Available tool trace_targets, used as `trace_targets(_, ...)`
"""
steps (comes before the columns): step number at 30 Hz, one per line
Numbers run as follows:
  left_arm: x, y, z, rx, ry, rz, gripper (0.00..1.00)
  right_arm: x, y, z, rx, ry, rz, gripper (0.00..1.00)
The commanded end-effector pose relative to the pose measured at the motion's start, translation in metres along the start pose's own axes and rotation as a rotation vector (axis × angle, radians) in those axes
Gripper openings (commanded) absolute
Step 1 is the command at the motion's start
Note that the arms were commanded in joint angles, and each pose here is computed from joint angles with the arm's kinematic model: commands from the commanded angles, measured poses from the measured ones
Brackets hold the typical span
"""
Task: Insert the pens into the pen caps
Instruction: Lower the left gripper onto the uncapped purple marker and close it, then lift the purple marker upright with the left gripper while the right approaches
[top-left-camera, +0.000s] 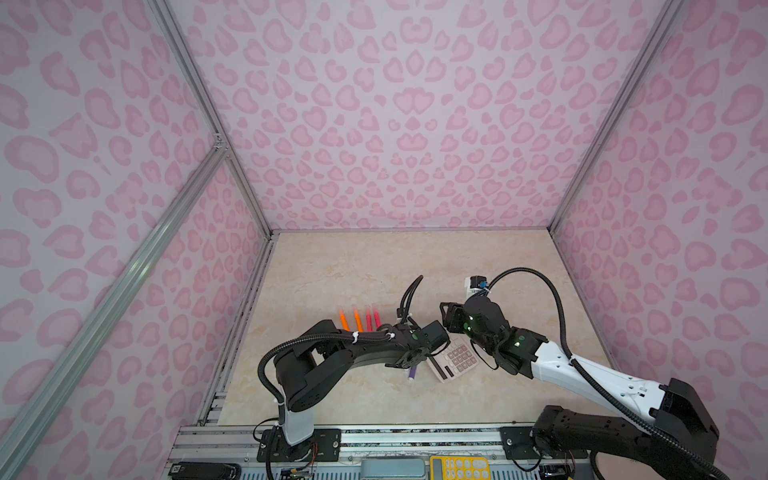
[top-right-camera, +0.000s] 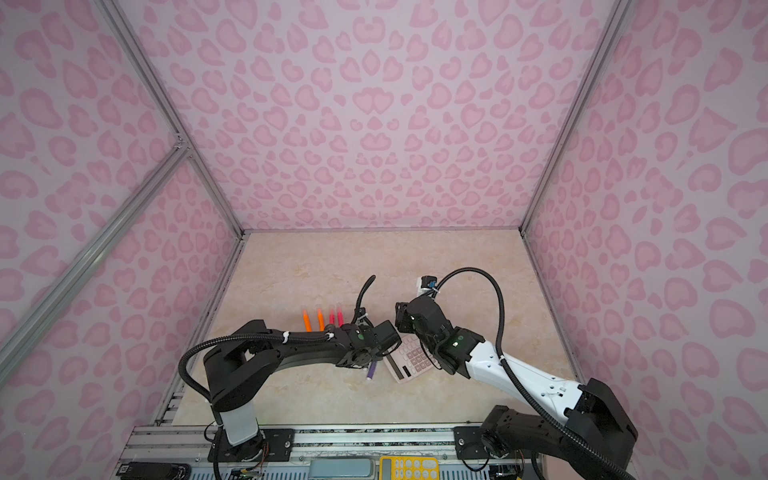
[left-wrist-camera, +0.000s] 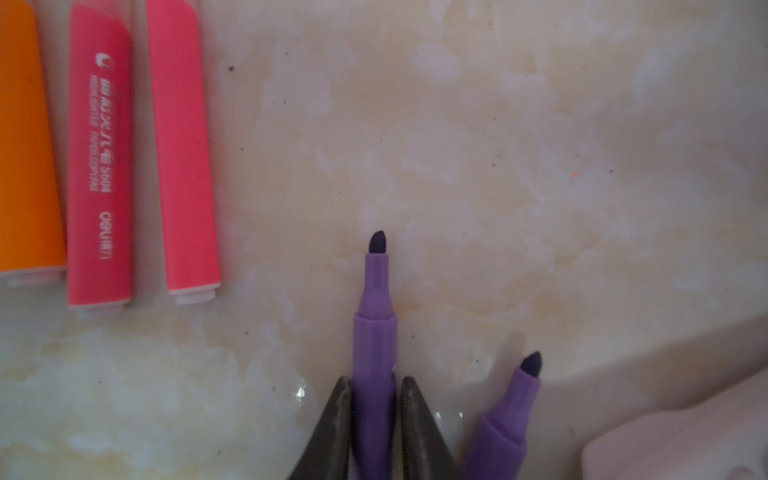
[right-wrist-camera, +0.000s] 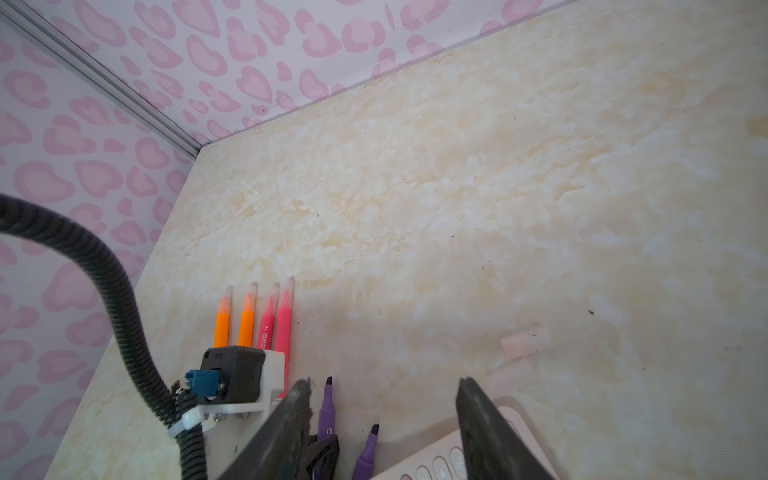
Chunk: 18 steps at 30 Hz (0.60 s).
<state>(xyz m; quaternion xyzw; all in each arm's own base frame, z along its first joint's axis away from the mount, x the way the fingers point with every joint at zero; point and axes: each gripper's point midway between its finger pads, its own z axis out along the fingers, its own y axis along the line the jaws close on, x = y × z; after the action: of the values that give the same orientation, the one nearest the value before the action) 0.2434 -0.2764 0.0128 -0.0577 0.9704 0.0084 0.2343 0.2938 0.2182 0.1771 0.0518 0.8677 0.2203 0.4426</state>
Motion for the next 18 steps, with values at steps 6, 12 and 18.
trace_targets(6,0.029,0.002,0.010,-0.006,0.152,0.014,0.03,0.002,-0.006,0.000,0.022,-0.005,-0.011,0.57)
trace_targets(12,0.001,-0.007,0.009,0.082,0.128,0.022,0.03,0.000,-0.008,-0.001,0.030,-0.017,-0.001,0.58)
trace_targets(18,-0.074,-0.014,-0.032,0.232,-0.148,0.088,0.03,-0.009,-0.017,-0.008,0.032,-0.071,0.035,0.59)
